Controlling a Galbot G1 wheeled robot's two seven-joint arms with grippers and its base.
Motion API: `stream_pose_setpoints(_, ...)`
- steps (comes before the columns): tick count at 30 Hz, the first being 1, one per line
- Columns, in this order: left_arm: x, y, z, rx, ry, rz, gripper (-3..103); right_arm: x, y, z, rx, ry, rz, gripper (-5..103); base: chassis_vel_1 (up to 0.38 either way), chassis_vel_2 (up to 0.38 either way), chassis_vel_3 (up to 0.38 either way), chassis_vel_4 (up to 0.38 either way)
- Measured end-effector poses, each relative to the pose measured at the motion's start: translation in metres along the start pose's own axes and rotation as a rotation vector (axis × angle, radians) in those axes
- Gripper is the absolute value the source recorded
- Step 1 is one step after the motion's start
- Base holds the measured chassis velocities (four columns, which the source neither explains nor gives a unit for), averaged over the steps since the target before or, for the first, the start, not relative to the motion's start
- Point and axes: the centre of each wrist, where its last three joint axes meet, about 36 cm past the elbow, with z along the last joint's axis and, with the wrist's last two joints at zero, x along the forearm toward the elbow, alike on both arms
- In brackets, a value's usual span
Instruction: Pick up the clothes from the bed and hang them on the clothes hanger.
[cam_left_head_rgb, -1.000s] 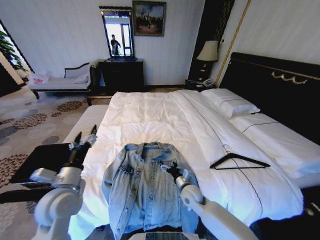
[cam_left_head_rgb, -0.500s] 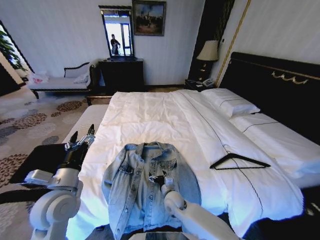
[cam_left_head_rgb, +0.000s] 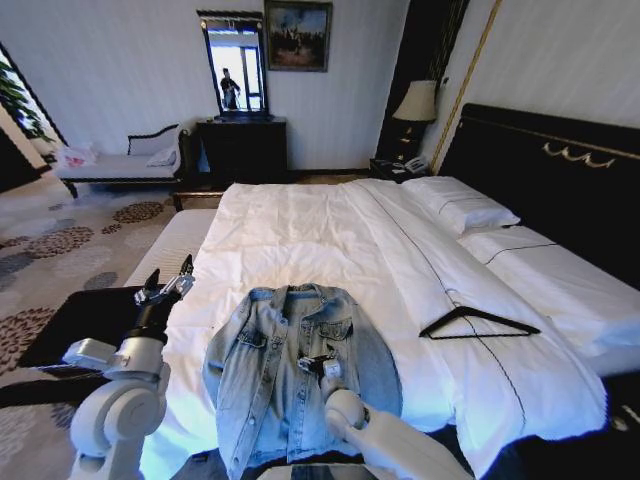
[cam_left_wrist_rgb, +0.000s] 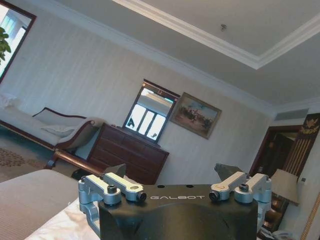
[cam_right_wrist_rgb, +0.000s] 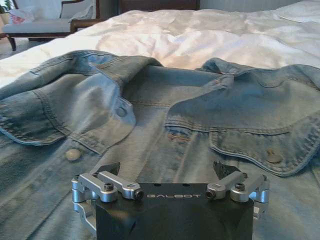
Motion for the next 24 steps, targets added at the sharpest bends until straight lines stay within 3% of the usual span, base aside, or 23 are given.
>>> stream_pose_setpoints(3, 0.001, 0.000, 0.000, -0.002, 0.000, -0.007, 100, -0.002, 0.002, 0.010, 0.073, 0.027, 0.037, 102, 0.000, 0.000, 0.000, 0.000)
stream_pose_setpoints(7, 0.002, 0.001, -0.003, -0.005, -0.005, -0.012, 100, -0.002, 0.005, 0.019, 0.119, 0.055, 0.054, 92, 0.000, 0.000, 0.000, 0.000)
stream_pose_setpoints(13, 0.002, 0.004, -0.005, -0.012, -0.006, -0.019, 100, -0.003, 0.009, 0.020, 0.126, 0.067, 0.069, 65, 0.000, 0.000, 0.000, 0.000)
stream_pose_setpoints(15, 0.002, 0.004, -0.005, -0.012, -0.007, -0.019, 100, -0.003, 0.008, 0.020, 0.125, 0.066, 0.072, 65, 0.000, 0.000, 0.000, 0.000)
stream_pose_setpoints(18, 0.001, 0.003, -0.004, -0.010, -0.007, -0.023, 100, -0.004, 0.001, 0.017, 0.120, 0.059, 0.085, 49, 0.000, 0.000, 0.000, 0.000)
stream_pose_setpoints(21, 0.001, 0.003, -0.003, -0.007, -0.005, -0.026, 100, -0.003, -0.003, 0.015, 0.115, 0.053, 0.092, 44, 0.000, 0.000, 0.000, 0.000)
stream_pose_setpoints(22, 0.001, 0.002, -0.002, -0.004, -0.002, -0.027, 100, -0.002, -0.007, 0.013, 0.108, 0.047, 0.097, 33, 0.000, 0.000, 0.000, 0.000)
stream_pose_setpoints(24, 0.001, 0.002, -0.001, -0.003, 0.000, -0.028, 100, -0.001, -0.010, 0.011, 0.104, 0.043, 0.102, 33, 0.000, 0.000, 0.000, 0.000)
